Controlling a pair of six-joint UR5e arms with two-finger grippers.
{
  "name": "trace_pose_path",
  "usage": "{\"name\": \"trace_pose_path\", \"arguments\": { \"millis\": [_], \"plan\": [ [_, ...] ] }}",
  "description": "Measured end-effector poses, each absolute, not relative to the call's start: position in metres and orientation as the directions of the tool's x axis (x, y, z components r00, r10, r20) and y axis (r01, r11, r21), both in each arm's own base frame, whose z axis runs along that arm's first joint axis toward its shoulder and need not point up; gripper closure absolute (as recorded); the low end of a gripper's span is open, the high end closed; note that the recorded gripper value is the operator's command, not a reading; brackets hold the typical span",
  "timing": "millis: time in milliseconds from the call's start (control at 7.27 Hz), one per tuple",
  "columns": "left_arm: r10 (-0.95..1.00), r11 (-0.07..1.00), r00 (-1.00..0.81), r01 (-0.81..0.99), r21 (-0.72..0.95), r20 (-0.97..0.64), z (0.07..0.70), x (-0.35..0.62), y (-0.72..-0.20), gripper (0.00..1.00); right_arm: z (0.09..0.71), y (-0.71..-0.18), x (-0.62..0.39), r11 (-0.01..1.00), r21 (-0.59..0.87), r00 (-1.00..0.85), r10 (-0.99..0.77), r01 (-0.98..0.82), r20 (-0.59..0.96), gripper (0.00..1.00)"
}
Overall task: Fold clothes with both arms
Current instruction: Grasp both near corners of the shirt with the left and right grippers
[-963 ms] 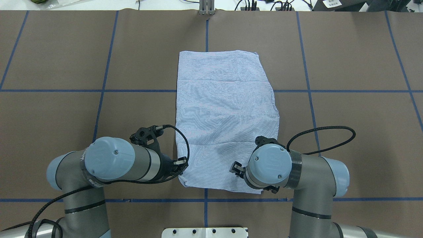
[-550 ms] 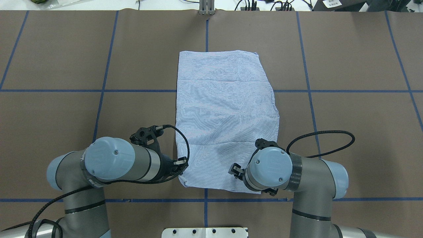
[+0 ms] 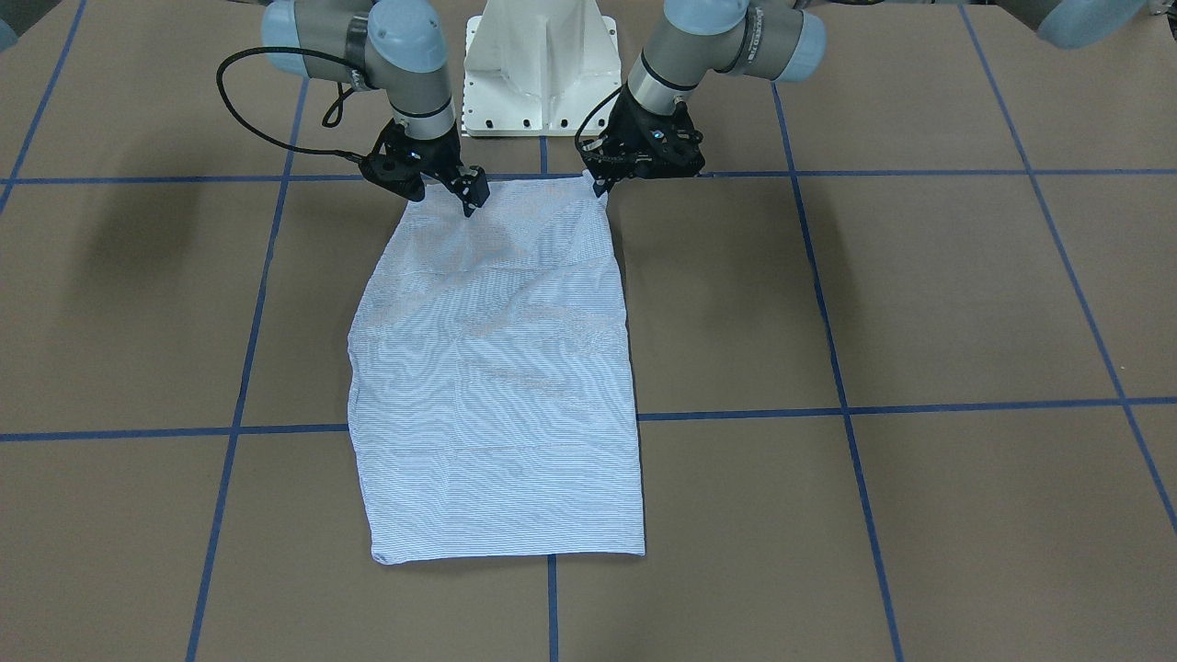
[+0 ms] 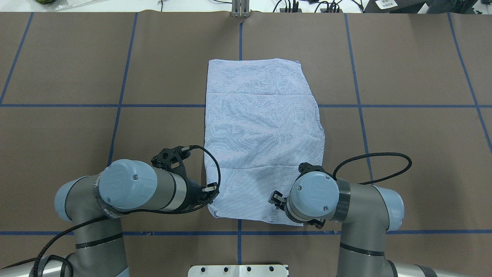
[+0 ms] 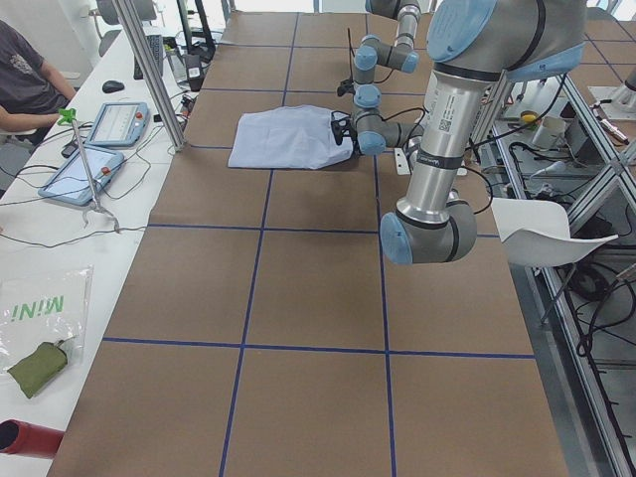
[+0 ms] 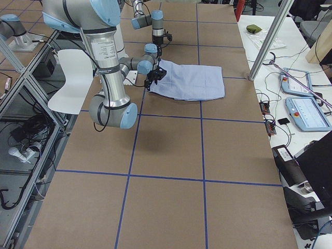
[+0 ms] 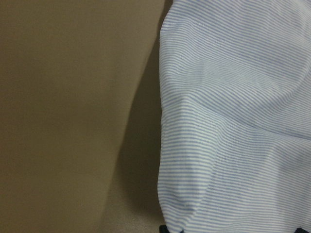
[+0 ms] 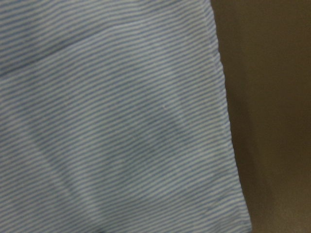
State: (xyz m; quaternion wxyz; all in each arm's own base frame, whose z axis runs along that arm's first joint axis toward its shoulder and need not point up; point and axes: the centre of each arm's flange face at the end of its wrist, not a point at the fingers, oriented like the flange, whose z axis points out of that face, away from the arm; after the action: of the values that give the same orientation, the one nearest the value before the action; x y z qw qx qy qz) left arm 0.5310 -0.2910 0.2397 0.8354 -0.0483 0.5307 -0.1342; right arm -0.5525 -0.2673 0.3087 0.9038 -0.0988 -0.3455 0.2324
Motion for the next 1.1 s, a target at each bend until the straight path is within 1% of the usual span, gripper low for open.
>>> {"name": "trace_pose_path", "arguments": {
  "millis": [688,825,963,1100],
  "plan": [
    [-0.276,0.959,0.401,0.175,-0.223,-0.873,0.2399,0.532,-0.2916,1.0,0.3156,-0.2671,-0.5474,0.869,-0.344,0.661,0.494,-0.356,0.565,0.01],
    [-0.276,0.959,0.401,0.174,-0.223,-0.873,0.2399,0.5321,-0.2916,1.0,0.3157,-0.267,-0.5474,0.869,-0.344,0.661,0.494,-0.356,0.564,0.16],
    [-0.276,0.959,0.402,0.174,-0.223,-0.873,0.24,0.5321,-0.2915,1.0,0.316,-0.2667,-0.5477,0.868,-0.345,0.661,0.496,-0.357,0.563,0.34],
    [-0.276,0.959,0.402,0.174,-0.223,-0.873,0.2399,0.5321,-0.2915,1.0,0.316,-0.2662,-0.5481,0.865,-0.349,0.659,0.501,-0.361,0.561,0.46]
  ]
}}
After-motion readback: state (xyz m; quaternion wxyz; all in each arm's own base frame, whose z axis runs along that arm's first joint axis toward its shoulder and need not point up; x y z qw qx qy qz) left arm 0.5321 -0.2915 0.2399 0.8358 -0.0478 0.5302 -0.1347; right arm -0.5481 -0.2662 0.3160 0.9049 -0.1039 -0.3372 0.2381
